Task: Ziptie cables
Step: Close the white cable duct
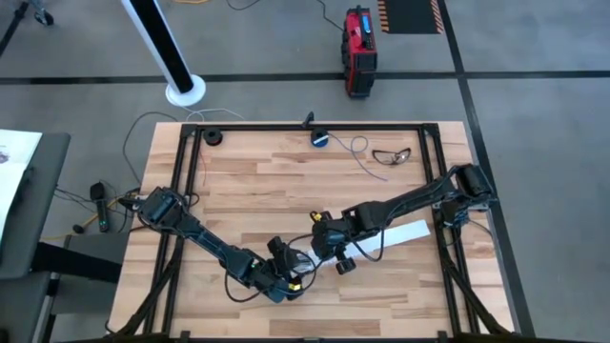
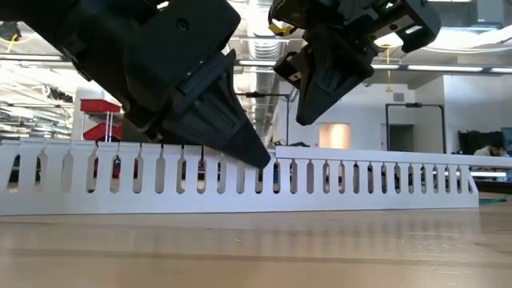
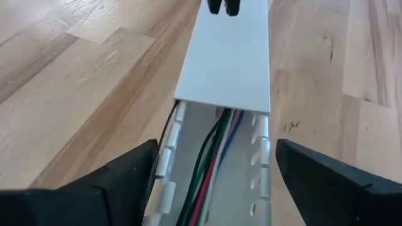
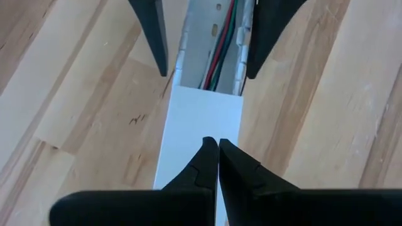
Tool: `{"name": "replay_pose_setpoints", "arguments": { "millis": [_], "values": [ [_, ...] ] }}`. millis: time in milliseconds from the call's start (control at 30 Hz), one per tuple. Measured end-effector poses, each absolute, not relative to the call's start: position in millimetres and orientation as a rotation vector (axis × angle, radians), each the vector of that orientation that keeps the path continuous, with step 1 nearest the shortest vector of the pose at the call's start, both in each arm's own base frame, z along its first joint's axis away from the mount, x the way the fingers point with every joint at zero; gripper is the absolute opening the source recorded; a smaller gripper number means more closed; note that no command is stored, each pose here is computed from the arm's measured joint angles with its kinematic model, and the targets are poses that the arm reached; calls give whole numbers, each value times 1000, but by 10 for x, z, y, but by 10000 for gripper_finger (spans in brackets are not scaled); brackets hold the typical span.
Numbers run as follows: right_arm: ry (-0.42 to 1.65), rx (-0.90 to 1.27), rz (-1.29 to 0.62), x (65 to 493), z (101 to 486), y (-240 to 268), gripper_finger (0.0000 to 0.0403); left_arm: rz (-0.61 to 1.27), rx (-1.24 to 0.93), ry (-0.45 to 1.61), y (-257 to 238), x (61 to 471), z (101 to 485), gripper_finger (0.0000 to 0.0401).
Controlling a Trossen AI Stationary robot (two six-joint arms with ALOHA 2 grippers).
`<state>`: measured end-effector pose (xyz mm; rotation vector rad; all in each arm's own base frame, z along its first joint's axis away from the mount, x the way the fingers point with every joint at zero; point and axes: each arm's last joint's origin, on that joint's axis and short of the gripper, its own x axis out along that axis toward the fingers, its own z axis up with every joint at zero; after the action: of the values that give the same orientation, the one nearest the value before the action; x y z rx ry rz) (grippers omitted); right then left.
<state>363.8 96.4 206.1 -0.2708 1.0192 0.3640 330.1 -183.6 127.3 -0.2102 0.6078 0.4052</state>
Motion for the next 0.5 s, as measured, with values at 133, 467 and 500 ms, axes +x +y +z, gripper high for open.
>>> {"name": "replay_pose_setpoints", "arguments": {
  "millis": [133,467,500],
  "values": [
    [1039,-270,361,3626,2052,945,8,401,-218,608,-1843,3308,1248,315],
    [1073,-270,356,3609,2037,893,8,402,-214,628,-1856,3323,1107,315],
    [1075,-271,356,3607,2036,894,8,403,-213,631,-1857,3325,1087,315]
  ]
}}
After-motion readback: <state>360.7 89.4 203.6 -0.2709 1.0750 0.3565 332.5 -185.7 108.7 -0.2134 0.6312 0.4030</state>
